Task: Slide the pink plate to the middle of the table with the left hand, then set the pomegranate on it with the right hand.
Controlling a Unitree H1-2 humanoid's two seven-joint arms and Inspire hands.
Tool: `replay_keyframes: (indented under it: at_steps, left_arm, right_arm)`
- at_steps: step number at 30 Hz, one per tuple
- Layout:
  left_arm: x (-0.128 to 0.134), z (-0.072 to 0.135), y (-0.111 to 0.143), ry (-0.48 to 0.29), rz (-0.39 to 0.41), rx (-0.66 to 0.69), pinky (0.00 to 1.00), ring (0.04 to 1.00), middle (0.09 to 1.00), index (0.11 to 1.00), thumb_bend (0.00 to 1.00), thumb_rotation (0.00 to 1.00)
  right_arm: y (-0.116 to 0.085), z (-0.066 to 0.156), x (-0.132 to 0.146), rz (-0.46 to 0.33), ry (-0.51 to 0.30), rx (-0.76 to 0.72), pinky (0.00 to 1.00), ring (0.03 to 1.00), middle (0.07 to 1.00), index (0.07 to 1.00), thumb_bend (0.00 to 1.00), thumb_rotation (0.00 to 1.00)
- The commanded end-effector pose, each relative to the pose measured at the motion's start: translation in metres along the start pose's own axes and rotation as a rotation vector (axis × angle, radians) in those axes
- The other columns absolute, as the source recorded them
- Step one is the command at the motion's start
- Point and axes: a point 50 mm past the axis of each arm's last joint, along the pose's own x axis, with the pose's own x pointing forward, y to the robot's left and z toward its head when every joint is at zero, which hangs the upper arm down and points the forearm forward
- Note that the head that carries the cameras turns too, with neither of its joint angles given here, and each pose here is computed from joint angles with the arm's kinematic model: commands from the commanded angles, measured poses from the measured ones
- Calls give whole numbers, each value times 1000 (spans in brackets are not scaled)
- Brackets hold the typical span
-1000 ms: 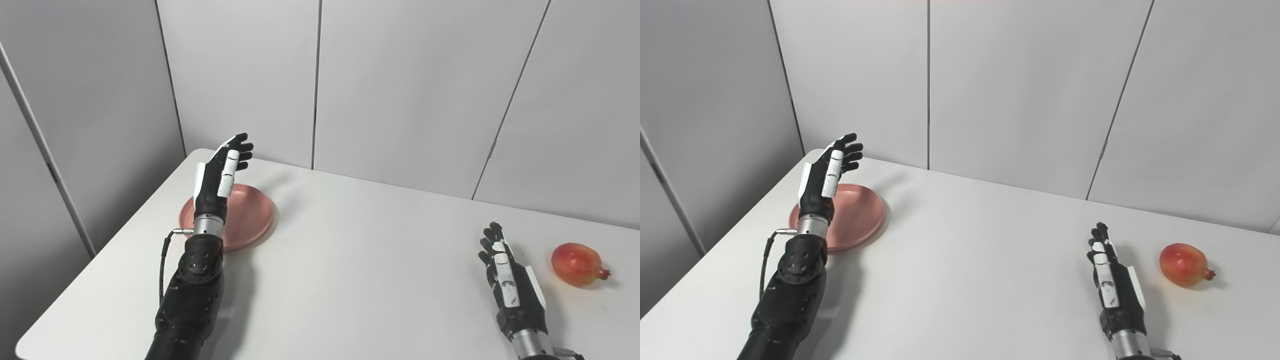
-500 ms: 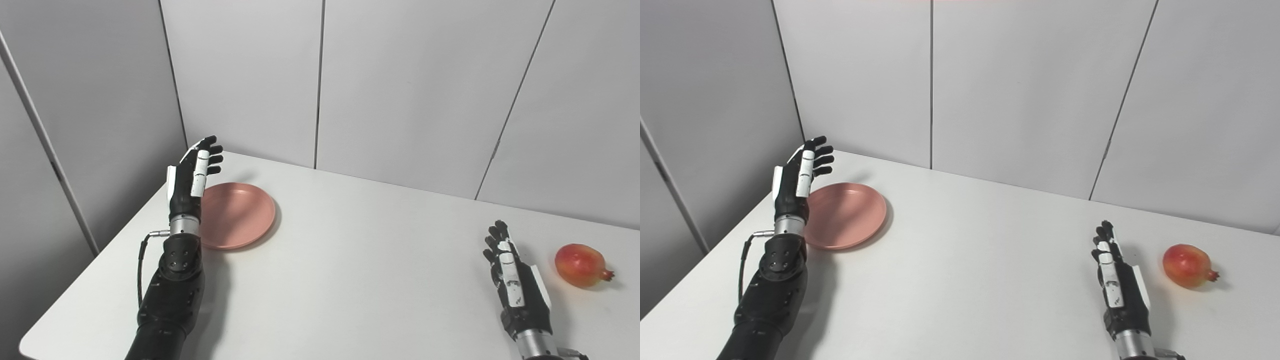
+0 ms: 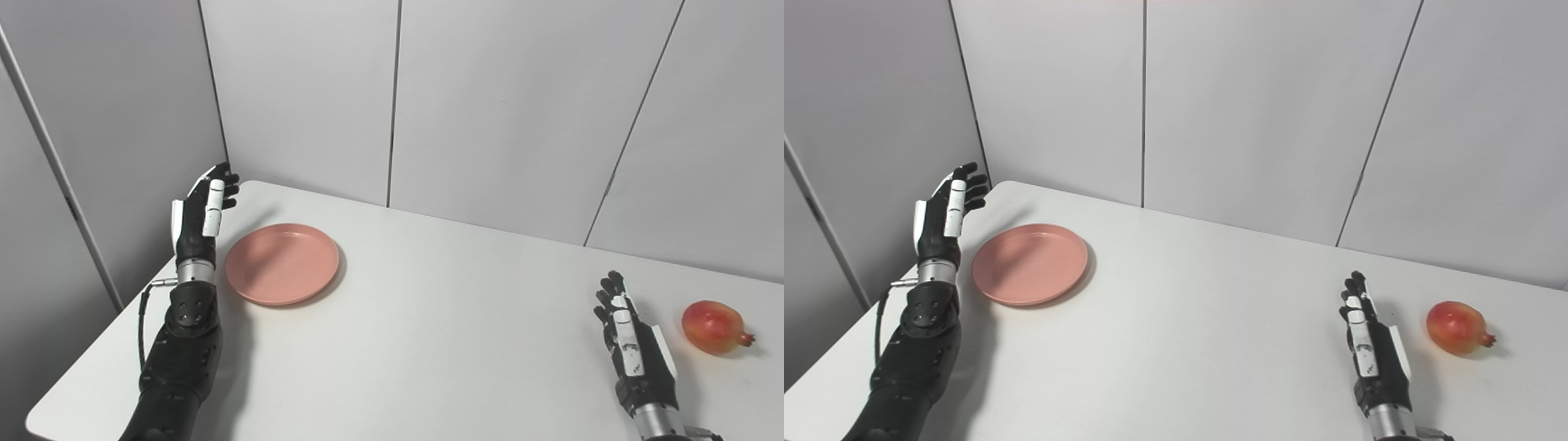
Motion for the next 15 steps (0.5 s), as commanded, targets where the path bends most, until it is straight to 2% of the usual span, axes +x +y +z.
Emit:
replay_keyframes:
  at_steps: [1,9,15]
  left_arm:
    - [22,24,8,-91,11,-9,719,752,766,765,661,1000]
    - [24,9,10,-49,-4,-15,713,755,769,765,726,1000]
    - [23,-1,0,-11,-47,-37,724,769,785,784,723,1000]
  right_arm:
    - [-3,-2,-4,-5,-27,-4,1000,1000,1000,1000,495,970]
    - [-5,-2,-3,-7,-24,-23,1000,1000,1000,1000,511,991]
    - [-5,-1,-5,-5,-23,-20,1000,1000,1000,1000,488,995]
